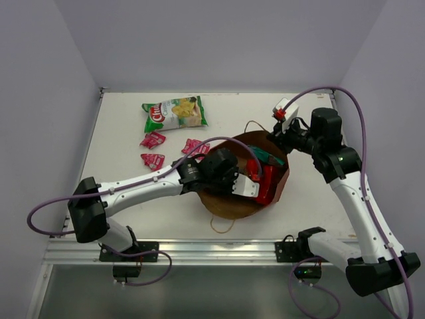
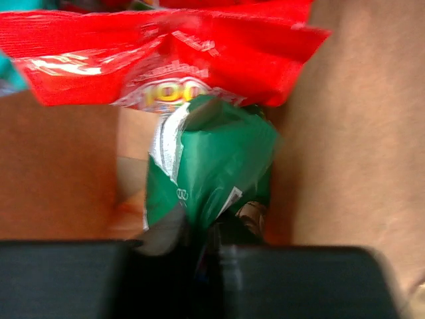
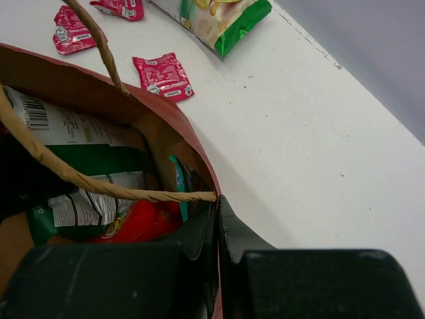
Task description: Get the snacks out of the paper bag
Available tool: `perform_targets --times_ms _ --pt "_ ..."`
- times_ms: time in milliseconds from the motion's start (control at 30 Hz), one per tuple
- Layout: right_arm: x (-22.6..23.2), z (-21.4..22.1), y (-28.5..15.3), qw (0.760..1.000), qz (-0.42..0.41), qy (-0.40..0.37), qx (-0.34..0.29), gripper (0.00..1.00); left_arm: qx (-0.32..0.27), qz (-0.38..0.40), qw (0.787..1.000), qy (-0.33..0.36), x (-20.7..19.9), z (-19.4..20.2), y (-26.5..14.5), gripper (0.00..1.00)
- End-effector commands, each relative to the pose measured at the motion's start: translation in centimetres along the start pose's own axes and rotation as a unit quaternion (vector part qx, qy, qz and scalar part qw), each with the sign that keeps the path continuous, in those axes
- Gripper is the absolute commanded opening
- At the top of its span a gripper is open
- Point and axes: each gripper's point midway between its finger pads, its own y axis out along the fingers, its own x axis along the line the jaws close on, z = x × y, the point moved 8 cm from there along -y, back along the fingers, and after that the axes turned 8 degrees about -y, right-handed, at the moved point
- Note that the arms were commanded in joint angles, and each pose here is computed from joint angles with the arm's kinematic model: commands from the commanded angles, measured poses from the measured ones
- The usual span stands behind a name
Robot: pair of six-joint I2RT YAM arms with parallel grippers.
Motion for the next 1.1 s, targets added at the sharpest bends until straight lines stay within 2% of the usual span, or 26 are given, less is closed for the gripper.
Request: perform_targets --times_ms 0,200,300,367,400,467,533,567,600,633,667,700,733,767,833,867,900,933,1067 --pt "-0.4 -2.7 -0.9 0.997 0.017 -0.036 -0.07 0.0 -0.077 -0.056 0.995 0.017 2.0 -3.2 -3.3 0.02" --pt "-0.5 -2.4 -0.9 0.997 0.025 -0.035 -0.067 0.0 -0.189 -0.147 0.971 -0.003 4.3 -7.2 -11.9 0.01" --pt "-0.5 -2.2 -0.8 0.997 0.027 -0.035 -0.063 0.0 -0.255 -0.219 0.941 -0.029 5.5 -8.5 -16.9 0.01" --pt "-0.6 -2.0 -0.7 0.997 0.031 -0.033 -0.057 0.0 -0.319 -0.271 0.907 -0.046 6.0 -9.2 -20.9 0.03" --pt "-0.7 -1.9 -0.7 0.997 0.033 -0.032 -0.055 0.0 -0.335 -0.284 0.897 -0.054 6.0 -9.2 -21.6 0.03" --pt "-0.8 -1.8 -0.6 0.998 0.036 -0.031 -0.051 0.0 -0.394 -0.329 0.854 -0.081 6.3 -9.3 -25.1 0.04" --pt "-0.8 -1.8 -0.5 0.998 0.039 -0.031 -0.049 0.0 -0.426 -0.36 0.822 -0.112 6.3 -8.8 -27.1 0.04" --pt "-0.9 -1.7 -0.5 0.998 0.041 -0.031 -0.048 0.0 -0.446 -0.403 0.787 -0.14 6.9 -8.6 -28.8 0.04" --pt "-0.9 -1.7 -0.4 0.998 0.042 -0.031 -0.048 0.0 -0.45 -0.426 0.769 -0.159 7.0 -8.1 -29.6 0.04" --pt "-1.0 -1.7 -0.5 0.997 0.043 -0.031 -0.047 0.0 -0.443 -0.454 0.753 -0.173 7.1 -7.3 -30.3 0.03" --pt "-1.0 -1.6 -0.4 0.998 0.044 -0.03 -0.045 0.0 -0.423 -0.513 0.715 -0.217 7.7 -5.9 -31.5 0.02" --pt "-1.0 -1.6 -0.3 0.998 0.044 -0.03 -0.045 0.0 -0.407 -0.543 0.696 -0.235 7.9 -5.1 -32.1 0.0" --pt "-1.0 -1.6 -0.3 0.998 0.043 -0.031 -0.046 0.0 -0.376 -0.576 0.685 -0.24 8.2 -4.3 -32.2 0.0" --pt "-1.0 -1.6 -0.3 0.998 0.042 -0.03 -0.046 0.0 -0.346 -0.612 0.66 -0.265 8.8 -2.8 -32.8 0.0" --pt "-1.0 -1.7 -0.3 0.998 0.041 -0.03 -0.048 0.0 -0.339 -0.63 0.631 -0.298 9.7 -1.4 -33.0 0.0" --pt "-1.0 -1.7 -0.2 0.998 0.038 -0.03 -0.048 0.0 -0.309 -0.656 0.614 -0.31 10.7 0.5 -33.4 0.0" --pt "-0.9 -1.7 -0.3 0.998 0.038 -0.03 -0.049 0.0 -0.301 -0.662 0.604 -0.326 11.4 1.3 -33.0 0.0" --pt "-1.0 -1.7 -0.2 0.998 0.037 -0.03 -0.049 0.0 -0.272 -0.666 0.612 -0.329 12.0 2.4 -32.3 0.0" --pt "-0.7 -1.6 -0.3 0.998 0.032 -0.03 -0.052 0.0 -0.212 -0.685 0.601 -0.352 16.1 9.0 -30.5 0.0"
